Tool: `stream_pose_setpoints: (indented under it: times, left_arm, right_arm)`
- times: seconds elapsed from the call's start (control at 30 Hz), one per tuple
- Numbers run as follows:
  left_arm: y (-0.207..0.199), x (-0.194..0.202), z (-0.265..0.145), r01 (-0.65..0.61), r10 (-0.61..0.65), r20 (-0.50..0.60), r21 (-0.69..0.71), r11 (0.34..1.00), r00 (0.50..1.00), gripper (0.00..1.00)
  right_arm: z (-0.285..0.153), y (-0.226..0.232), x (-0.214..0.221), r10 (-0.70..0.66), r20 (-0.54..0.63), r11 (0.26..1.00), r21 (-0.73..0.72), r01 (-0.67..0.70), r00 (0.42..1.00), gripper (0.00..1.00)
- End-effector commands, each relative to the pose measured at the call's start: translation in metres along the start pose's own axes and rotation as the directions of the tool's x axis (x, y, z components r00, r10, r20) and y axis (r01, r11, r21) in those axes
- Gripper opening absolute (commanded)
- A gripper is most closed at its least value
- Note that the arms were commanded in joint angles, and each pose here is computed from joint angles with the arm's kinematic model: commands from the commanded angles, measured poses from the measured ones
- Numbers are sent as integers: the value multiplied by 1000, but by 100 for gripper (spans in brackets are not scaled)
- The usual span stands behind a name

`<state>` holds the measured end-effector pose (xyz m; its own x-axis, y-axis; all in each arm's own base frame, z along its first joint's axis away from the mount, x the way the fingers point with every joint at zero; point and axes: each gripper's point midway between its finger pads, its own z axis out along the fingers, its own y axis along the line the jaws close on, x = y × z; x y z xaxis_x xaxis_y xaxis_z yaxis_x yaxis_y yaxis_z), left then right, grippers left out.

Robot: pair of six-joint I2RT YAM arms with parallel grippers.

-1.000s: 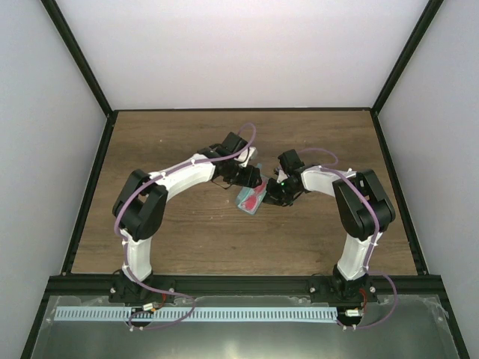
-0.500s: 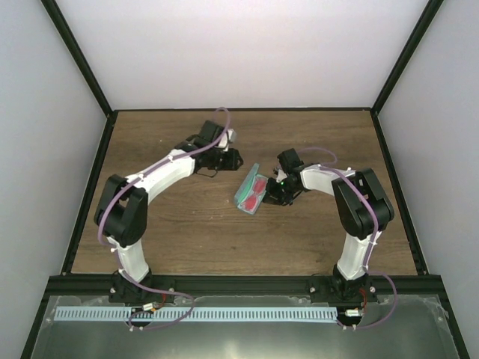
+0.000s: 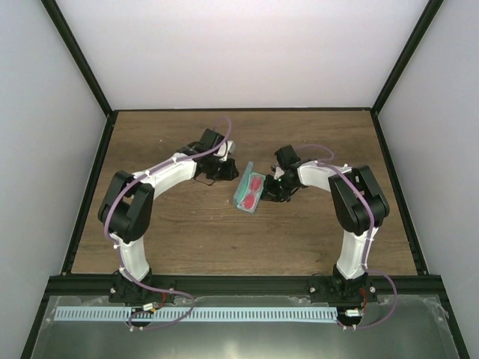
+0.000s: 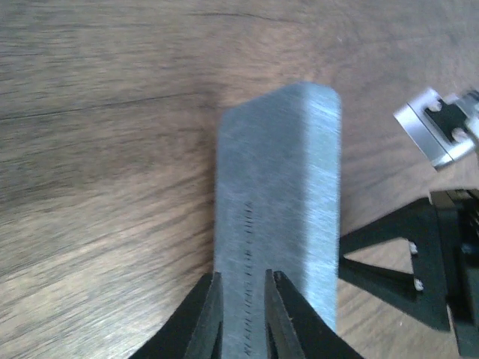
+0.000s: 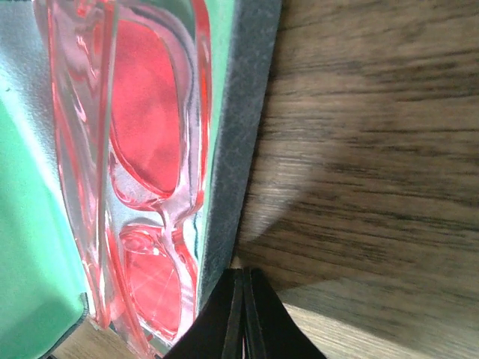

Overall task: Organize the sunglasses
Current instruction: Close the sunglasses case at the center of the board.

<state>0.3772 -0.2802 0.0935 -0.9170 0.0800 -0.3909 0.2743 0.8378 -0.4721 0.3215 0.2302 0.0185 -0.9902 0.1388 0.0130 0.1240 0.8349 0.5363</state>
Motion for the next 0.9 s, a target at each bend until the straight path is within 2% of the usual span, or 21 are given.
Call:
stream_pose_setpoints:
  times: [0.0, 0.33, 0.87]
  left_arm:
    - [-25, 4, 4, -53, 54, -21, 61, 997, 998, 18]
    - [-40, 25, 17, -93, 101, -94, 90, 992, 990, 20]
    - [-49, 59, 52, -82, 111, -209, 145, 986, 972, 21]
  right_arm:
    - [19, -25, 6, 33, -32, 995, 91, -30, 999, 1]
    - [23, -20, 4, 52, -43, 997, 64, -49, 998, 1]
    - [25, -18, 5, 70, -54, 997, 48, -68, 996, 1]
